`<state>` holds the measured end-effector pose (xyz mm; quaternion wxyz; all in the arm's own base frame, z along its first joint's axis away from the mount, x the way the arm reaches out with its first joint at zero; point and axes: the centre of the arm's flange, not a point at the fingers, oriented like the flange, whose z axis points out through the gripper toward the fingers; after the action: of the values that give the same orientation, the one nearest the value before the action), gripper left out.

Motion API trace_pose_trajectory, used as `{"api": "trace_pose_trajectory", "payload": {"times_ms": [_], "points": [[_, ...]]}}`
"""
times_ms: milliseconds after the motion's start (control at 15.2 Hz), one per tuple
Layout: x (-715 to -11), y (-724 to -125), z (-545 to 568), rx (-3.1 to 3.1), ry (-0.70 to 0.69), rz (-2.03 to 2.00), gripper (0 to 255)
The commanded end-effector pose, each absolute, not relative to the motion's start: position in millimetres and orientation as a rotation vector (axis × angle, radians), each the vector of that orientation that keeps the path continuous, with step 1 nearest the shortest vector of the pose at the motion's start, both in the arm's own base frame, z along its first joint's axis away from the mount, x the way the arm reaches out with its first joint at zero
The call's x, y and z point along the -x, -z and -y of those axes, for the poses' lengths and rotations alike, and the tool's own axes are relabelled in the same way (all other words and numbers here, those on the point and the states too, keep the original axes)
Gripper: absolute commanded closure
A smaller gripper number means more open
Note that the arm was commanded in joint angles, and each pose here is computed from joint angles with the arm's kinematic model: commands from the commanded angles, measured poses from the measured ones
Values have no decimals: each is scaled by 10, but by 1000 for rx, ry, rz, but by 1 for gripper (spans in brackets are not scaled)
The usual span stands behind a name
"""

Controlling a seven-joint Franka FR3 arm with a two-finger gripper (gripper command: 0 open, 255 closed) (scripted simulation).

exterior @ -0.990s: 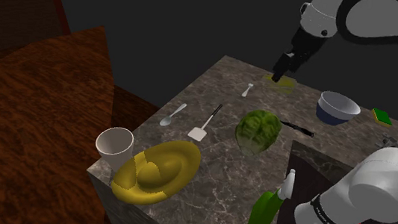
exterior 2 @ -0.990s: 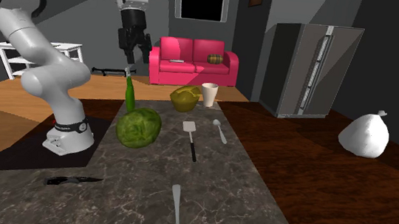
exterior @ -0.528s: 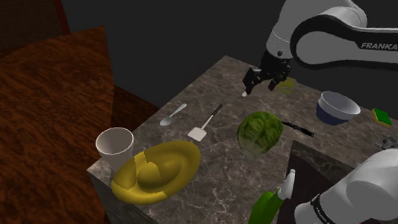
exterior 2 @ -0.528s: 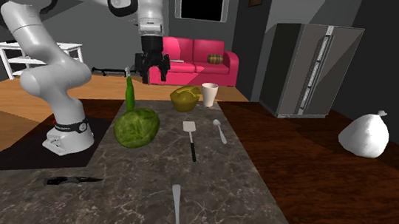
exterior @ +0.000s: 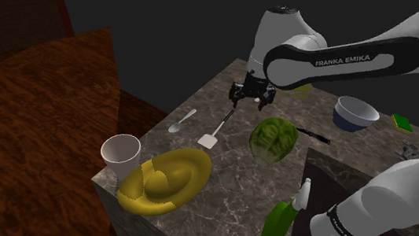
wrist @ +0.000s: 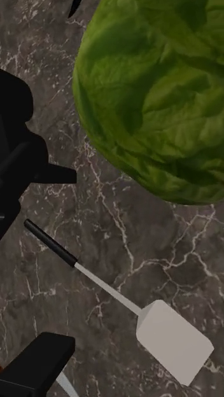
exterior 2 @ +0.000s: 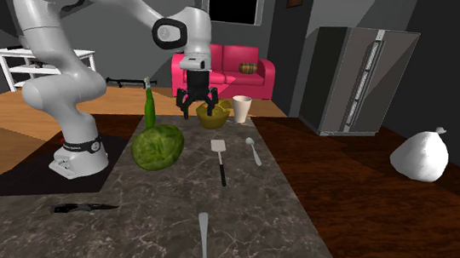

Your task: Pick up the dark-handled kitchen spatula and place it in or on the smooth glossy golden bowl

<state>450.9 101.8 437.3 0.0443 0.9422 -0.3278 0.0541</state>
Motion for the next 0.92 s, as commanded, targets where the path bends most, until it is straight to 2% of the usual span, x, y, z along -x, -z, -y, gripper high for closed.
{"api": "trace_pose_trajectory", "payload": {"times_ms": [0,594,858], "points": [[-4661,-4145,-1043,-2838,-152,1144,0],[-5447,-3227,-1086,-2589,-88,1710,0],[-5471,-3047,-1074,-2582,-86,1723,0]]}}
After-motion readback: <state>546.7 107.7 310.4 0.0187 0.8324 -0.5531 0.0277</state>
